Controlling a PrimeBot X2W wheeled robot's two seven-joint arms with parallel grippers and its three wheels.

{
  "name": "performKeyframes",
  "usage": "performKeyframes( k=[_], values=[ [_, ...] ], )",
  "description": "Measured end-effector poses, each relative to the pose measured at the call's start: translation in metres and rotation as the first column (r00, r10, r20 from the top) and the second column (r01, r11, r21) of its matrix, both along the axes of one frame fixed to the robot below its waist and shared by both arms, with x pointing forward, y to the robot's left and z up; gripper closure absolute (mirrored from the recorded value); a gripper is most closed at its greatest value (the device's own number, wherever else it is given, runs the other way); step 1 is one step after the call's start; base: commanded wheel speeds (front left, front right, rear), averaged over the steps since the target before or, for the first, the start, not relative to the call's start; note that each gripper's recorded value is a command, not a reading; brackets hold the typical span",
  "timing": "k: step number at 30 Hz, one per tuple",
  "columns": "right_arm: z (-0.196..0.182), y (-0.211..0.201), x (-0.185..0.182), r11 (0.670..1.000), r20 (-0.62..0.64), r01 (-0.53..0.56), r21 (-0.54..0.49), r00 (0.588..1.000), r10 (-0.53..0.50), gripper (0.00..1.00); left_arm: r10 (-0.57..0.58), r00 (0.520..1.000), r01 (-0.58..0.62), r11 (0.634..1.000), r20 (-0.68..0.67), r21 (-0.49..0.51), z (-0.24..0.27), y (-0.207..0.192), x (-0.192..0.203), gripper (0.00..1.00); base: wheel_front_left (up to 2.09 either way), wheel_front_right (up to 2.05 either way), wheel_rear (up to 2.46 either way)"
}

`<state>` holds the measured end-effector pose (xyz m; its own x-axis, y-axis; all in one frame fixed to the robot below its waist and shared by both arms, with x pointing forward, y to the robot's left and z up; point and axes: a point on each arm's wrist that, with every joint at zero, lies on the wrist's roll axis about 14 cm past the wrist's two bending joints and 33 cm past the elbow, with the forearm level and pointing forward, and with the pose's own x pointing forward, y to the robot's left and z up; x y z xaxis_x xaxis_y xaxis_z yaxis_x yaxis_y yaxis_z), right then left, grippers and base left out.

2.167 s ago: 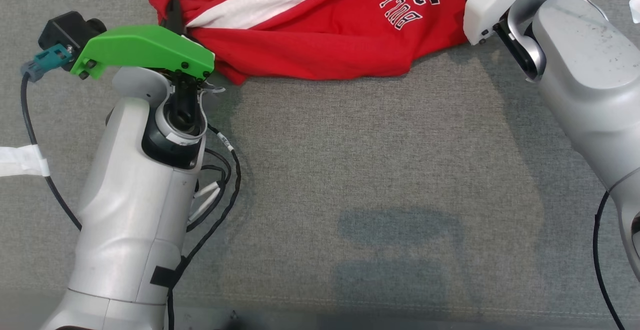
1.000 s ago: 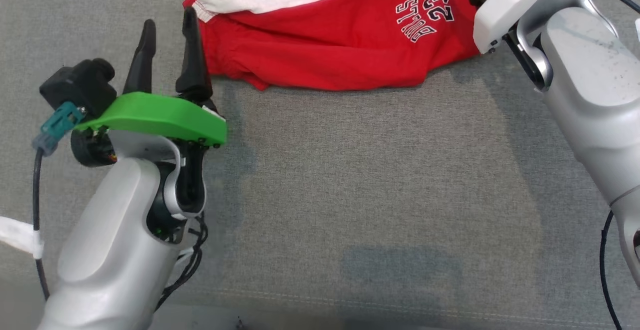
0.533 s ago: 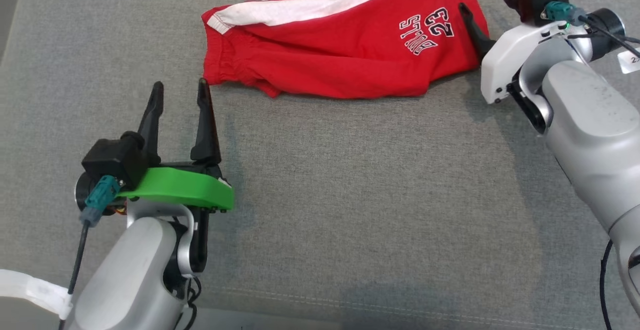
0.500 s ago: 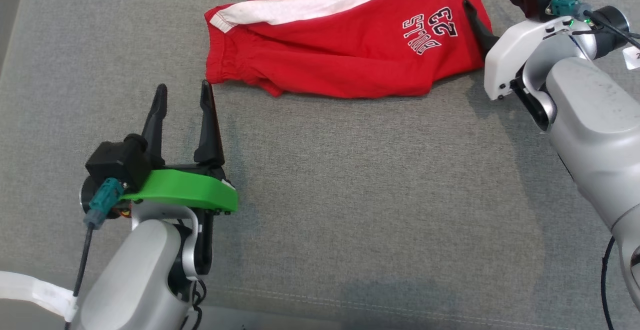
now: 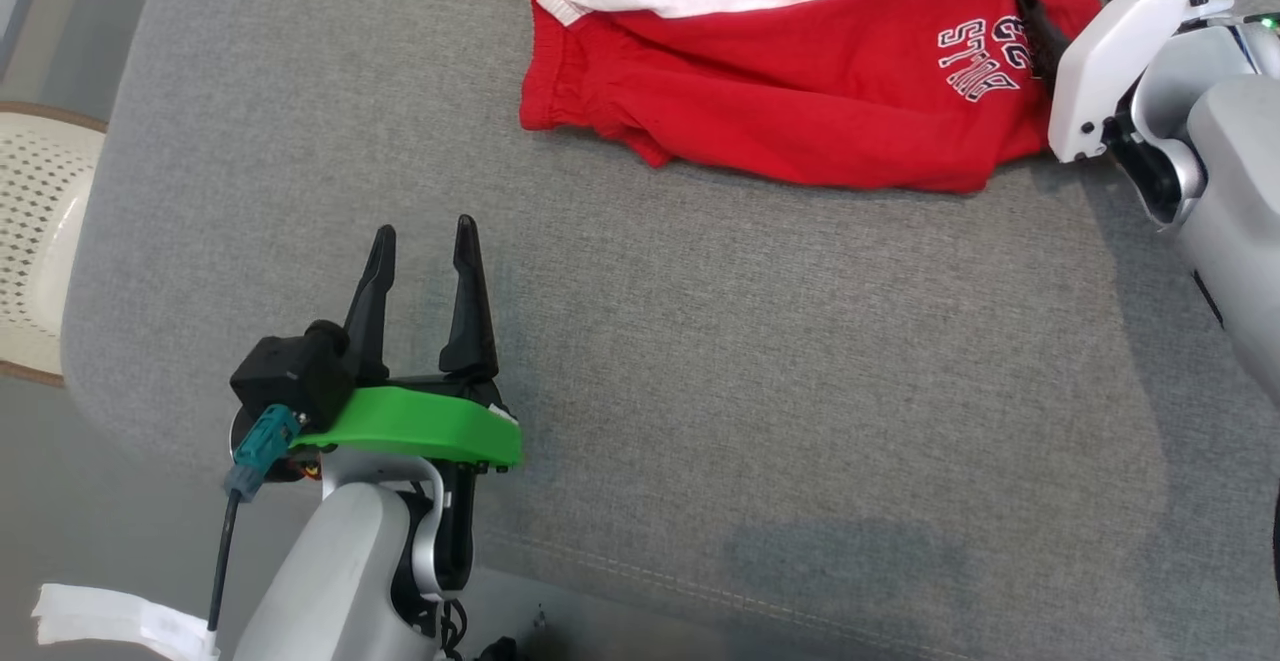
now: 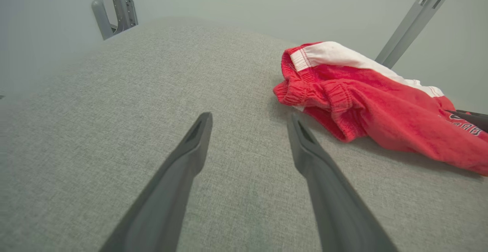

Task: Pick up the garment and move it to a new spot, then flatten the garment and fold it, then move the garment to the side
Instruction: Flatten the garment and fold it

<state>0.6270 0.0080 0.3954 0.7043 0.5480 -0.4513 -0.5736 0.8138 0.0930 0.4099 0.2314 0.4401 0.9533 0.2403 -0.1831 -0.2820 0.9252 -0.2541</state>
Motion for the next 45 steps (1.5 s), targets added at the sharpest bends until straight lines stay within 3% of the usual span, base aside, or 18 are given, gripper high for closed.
performKeyframes(
  k=[3, 4, 5, 6, 13, 17, 26, 35, 41, 45],
  values=[
    [0.0, 0.014, -0.004, 0.999, -0.027, -0.043, -0.006, 0.999, 0.043, 0.02, 0.01, 1.0, -0.01, 1.0, 0.001, 0.02, 0.001, 0.006, -0.006, 0.0, 0.0, 0.0, 0.0],
    [0.0, 0.014, -0.004, 0.999, -0.027, -0.043, -0.006, 0.999, 0.043, 0.35, 0.01, 1.0, -0.01, 1.0, 0.001, 0.02, 0.001, 0.006, -0.006, 0.0, 0.0, 0.0, 0.0],
    [0.001, 0.018, -0.006, 0.998, -0.032, -0.057, -0.013, 0.998, 0.056, 0.77, 0.01, 1.0, -0.01, 1.0, 0.001, 0.022, 0.001, 0.006, -0.007, 0.0, 0.0, 0.0, 0.0],
    [0.002, 0.021, -0.008, 0.997, -0.036, -0.07, -0.02, 0.997, 0.069, 1.0, 0.014, 1.0, -0.014, 1.0, 0.001, 0.025, 0.001, 0.007, -0.009, 0.0, 0.0, 0.0, 0.0],
    [0.009, 0.024, -0.014, 0.997, -0.055, -0.077, -0.006, 0.996, 0.076, 1.0, 0.029, 0.999, -0.029, 1.0, 0.013, 0.012, 0.003, 0.01, -0.012, 0.0, 0.0, 0.0, 0.0],
    [0.016, 0.015, -0.018, 0.998, -0.052, -0.032, 0.054, 0.998, 0.035, 1.0, 0.017, 1.0, -0.017, 1.0, 0.007, 0.006, -0.001, 0.006, -0.013, 0.0, 0.0, 0.0, 0.0],
    [0.027, -0.006, -0.072, 0.984, -0.082, 0.013, 0.179, 0.997, 0.002, 1.0, -0.051, 0.999, 0.051, 0.998, -0.003, 0.035, -0.006, -0.005, -0.028, 0.0, 0.0, 0.0, 0.0],
    [0.034, -0.113, -0.105, 0.954, -0.101, 0.244, 0.174, 0.968, -0.229, 1.0, -0.188, 0.982, 0.186, 0.981, 0.037, 0.049, 0.005, -0.043, -0.039, 0.0, 0.0, 0.0, 0.0],
    [0.042, -0.205, -0.115, 0.876, -0.077, 0.46, 0.146, 0.888, -0.453, 1.0, -0.242, 0.967, 0.24, 0.97, 0.079, 0.042, 0.016, -0.062, -0.039, 0.0, 0.0, 0.0, 0.0],
    [0.051, -0.232, -0.115, 0.837, -0.043, 0.524, 0.157, 0.85, -0.524, 1.0, -0.271, 0.958, 0.267, 0.962, 0.092, 0.054, 0.02, -0.071, -0.038, 0.0, 0.0, 0.0, 0.0]
  ],
)
